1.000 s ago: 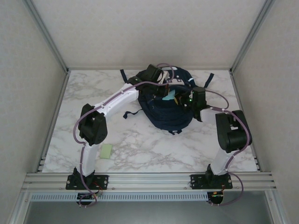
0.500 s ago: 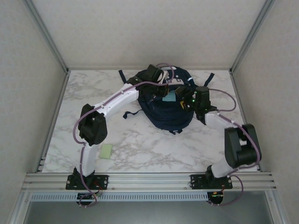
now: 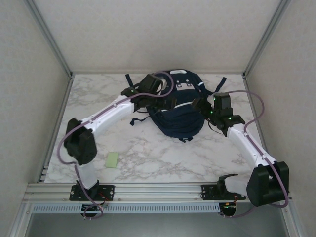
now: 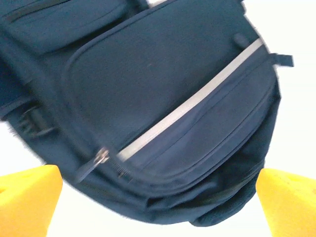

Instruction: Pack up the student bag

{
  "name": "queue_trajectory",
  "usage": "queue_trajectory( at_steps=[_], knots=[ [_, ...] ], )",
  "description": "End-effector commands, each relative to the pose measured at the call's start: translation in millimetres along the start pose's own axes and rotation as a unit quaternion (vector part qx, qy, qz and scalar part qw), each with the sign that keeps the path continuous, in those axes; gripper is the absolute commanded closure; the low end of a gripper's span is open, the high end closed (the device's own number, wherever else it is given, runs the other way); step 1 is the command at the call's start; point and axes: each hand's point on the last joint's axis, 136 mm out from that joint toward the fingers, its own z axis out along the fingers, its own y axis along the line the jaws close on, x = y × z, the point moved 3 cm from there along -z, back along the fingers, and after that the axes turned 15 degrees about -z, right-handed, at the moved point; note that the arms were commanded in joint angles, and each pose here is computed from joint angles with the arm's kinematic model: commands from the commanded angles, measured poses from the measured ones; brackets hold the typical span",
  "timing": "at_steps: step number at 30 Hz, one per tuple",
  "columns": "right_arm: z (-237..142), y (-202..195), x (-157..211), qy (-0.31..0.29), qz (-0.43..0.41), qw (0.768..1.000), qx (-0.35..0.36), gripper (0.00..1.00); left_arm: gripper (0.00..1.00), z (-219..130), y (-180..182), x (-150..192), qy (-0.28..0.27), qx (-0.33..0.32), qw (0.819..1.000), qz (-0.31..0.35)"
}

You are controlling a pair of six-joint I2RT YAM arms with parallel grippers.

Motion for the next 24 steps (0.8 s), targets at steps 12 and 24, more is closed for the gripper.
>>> queue_trajectory(
  at_steps=[12, 24],
  knots=[
    [24.1, 39.3, 23.6, 0.021, -0.037, 0.998, -0.045, 0.01, 0.00, -66.9, 169.5, 129.6, 0.023, -0.227, 0.967, -0.116],
    [46.3, 51.9, 44.3, 0.050, -0.046, 0.997, -0.028, 0.01, 0.00, -65.7, 234.5, 206.4, 0.083, -0.295, 0.934, -0.184]
  ],
)
